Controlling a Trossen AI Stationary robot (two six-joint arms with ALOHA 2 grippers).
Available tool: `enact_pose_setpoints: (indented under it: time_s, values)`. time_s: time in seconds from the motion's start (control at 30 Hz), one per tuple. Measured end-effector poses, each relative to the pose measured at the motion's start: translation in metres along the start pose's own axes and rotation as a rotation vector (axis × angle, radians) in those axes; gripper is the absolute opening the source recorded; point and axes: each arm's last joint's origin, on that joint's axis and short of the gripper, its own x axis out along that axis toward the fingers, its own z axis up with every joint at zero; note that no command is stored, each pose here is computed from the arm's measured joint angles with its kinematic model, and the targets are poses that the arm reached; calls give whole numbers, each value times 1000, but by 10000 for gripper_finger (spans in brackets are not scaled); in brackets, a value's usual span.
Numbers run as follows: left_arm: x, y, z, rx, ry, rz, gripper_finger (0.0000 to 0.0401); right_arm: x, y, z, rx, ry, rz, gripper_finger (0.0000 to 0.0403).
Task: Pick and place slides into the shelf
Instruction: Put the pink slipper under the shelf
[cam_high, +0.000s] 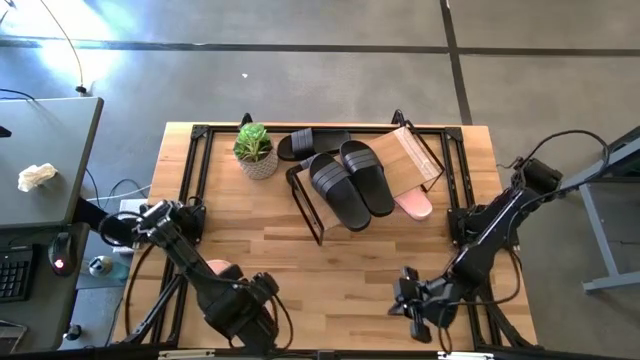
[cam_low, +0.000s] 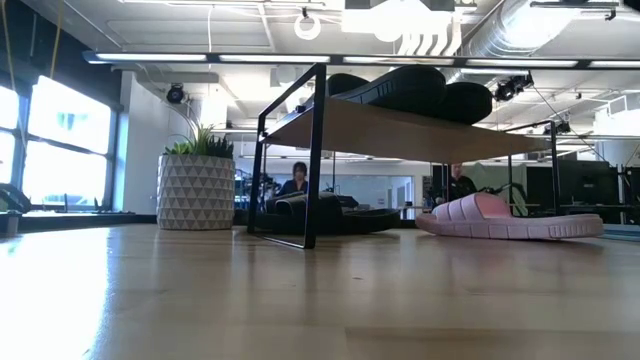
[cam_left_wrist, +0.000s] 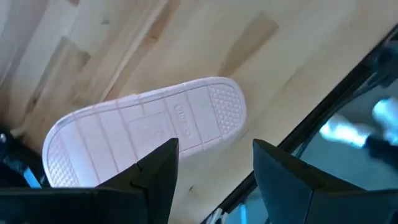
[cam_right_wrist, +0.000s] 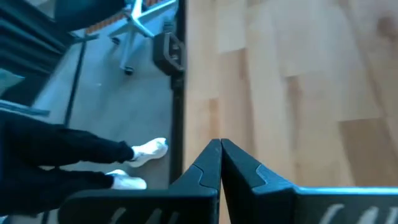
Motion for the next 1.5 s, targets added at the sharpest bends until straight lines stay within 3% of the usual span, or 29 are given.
enact_pose_setpoints:
  time_s: [0.23, 0.37, 0.47, 0.67, 0.73, 0.93, 1.03, 1.3, 1.5]
  values:
    - [-37, 35, -30, -193, -213, -106, 188, -5, 9, -11, 0, -42, -17, 0]
    - [-44, 69, -50, -336, -215, -145, 188, -5, 9, -10, 13, -69, -35, 0]
    - [-28, 93, -59, -476, -131, -114, 188, -4, 6, -7, 33, -79, -46, 0]
    - [15, 127, -63, -612, -45, -303, 188, -1, 2, 1, 78, -70, -28, 0]
    - [27, 141, -64, -652, -36, -314, 188, -1, 2, 2, 81, -70, -26, 0]
    - [51, 180, -64, -771, -17, -263, 188, -1, 2, 2, 85, -74, -21, 0]
    - [58, 193, -65, -773, -4, -211, 188, -1, 2, 3, 88, -75, -18, 0]
    - [79, 206, -71, -748, 101, -41, 188, 0, 3, 3, 109, -64, -1, 0]
    - [85, 213, -71, -736, 118, -29, 188, 0, 3, 2, 117, -43, 14, 0]
